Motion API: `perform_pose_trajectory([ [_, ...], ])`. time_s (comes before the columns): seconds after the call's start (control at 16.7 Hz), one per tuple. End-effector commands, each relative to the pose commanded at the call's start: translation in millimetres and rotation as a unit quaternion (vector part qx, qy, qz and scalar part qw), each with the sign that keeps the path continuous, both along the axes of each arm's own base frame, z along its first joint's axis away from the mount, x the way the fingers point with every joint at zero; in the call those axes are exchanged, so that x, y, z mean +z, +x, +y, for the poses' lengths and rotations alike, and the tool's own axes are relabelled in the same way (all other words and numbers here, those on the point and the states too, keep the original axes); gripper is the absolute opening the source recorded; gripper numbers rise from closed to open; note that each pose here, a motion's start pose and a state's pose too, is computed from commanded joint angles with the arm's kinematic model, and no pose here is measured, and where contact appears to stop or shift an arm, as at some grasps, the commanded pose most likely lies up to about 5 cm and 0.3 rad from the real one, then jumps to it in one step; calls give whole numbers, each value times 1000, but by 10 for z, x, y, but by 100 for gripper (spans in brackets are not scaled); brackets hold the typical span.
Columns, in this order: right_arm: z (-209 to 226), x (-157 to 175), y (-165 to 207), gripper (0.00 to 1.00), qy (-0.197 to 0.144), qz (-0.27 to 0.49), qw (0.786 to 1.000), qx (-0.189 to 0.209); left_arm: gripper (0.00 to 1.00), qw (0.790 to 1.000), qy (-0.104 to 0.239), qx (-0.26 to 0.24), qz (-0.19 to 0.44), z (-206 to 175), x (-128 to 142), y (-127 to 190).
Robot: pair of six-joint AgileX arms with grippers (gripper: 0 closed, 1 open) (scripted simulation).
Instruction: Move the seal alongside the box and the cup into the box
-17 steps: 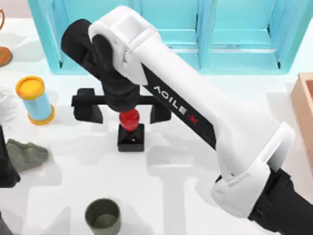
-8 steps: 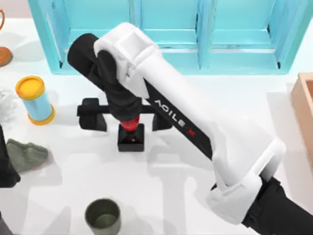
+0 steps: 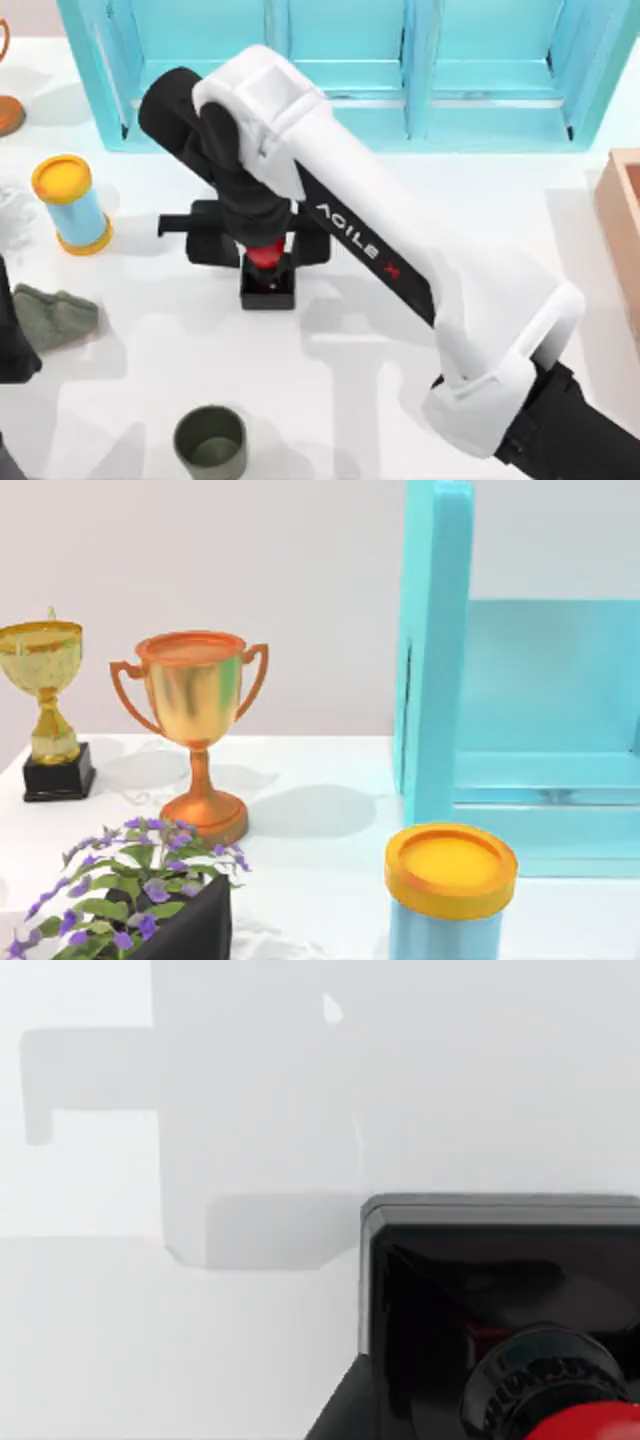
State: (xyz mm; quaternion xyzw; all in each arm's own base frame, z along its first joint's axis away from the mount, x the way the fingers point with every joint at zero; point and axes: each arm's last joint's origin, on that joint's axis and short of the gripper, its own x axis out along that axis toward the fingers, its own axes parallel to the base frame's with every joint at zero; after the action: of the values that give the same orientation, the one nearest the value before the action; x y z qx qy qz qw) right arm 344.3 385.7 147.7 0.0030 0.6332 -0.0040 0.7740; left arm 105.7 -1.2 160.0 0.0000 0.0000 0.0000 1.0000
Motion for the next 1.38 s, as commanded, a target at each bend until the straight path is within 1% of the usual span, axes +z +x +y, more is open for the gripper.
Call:
perform_pose_trajectory([
  [0.3,0,0,0,2,0,0,1000,0,100,1000,0,0,0,0,0,0],
  [0.36,0,0,0,0,0,0,1000,0,100,1000,0,0,0,0,0,0],
  [0.96,10,26,-4,0,1,-1,1000,1,100,1000,0,0,0,0,0,0],
  [1.2,-26,258,85,0,9,-8,1000,3,100,1000,0,0,0,0,0,0],
  [1.38,-115,472,167,0,8,-8,1000,4,100,1000,0,0,0,0,0,0],
])
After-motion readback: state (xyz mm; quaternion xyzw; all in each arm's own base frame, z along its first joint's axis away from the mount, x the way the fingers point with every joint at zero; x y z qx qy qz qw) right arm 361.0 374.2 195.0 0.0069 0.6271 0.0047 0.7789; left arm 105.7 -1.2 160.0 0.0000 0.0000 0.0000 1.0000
